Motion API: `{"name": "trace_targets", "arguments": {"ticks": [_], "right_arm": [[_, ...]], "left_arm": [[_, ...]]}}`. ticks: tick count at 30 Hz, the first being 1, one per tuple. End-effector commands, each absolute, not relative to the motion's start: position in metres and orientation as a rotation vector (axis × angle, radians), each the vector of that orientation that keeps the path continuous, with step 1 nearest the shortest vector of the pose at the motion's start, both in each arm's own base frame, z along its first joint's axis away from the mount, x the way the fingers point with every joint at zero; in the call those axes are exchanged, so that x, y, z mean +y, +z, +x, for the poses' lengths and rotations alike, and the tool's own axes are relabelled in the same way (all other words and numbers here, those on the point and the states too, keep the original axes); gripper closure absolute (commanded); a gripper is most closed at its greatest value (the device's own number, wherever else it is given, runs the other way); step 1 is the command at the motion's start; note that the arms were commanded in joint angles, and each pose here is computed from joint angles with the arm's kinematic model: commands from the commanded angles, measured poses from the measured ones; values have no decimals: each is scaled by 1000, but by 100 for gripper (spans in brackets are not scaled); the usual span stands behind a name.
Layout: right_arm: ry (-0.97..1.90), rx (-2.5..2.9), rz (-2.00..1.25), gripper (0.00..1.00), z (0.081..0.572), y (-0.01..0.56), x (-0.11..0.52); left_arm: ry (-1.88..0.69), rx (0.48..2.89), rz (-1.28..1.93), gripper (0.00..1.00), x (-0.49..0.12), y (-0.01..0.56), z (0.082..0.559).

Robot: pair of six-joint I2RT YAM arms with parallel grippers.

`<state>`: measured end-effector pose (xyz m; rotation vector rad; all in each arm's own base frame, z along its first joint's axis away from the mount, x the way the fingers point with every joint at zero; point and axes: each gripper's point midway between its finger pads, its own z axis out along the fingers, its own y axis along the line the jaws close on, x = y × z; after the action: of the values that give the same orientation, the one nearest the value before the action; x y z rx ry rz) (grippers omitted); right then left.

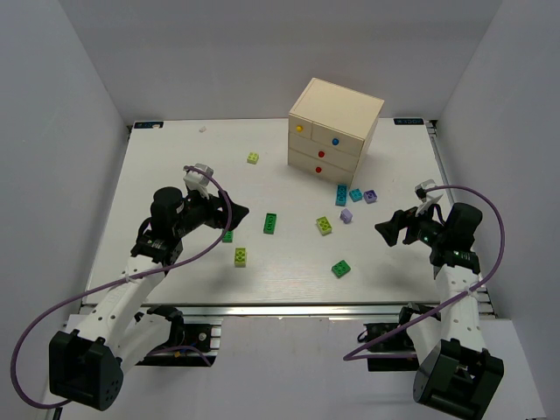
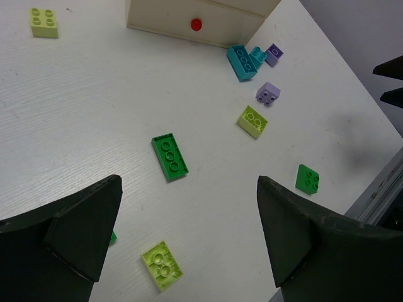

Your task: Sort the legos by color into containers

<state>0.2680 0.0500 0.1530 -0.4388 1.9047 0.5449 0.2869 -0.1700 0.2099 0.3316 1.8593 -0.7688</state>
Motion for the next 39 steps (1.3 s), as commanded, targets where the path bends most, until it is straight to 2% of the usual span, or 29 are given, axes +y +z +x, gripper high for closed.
{"name": "trace_targets", "arguments": {"ticks": [1, 39], "right_arm": [[534, 1883, -453, 12, 271, 158, 49], [533, 1886, -453, 12, 271, 157, 49]], "left_arm": [[-774, 1821, 362, 3, -172, 218, 283], [-776, 1812, 373, 2, -173, 219, 281]]}}
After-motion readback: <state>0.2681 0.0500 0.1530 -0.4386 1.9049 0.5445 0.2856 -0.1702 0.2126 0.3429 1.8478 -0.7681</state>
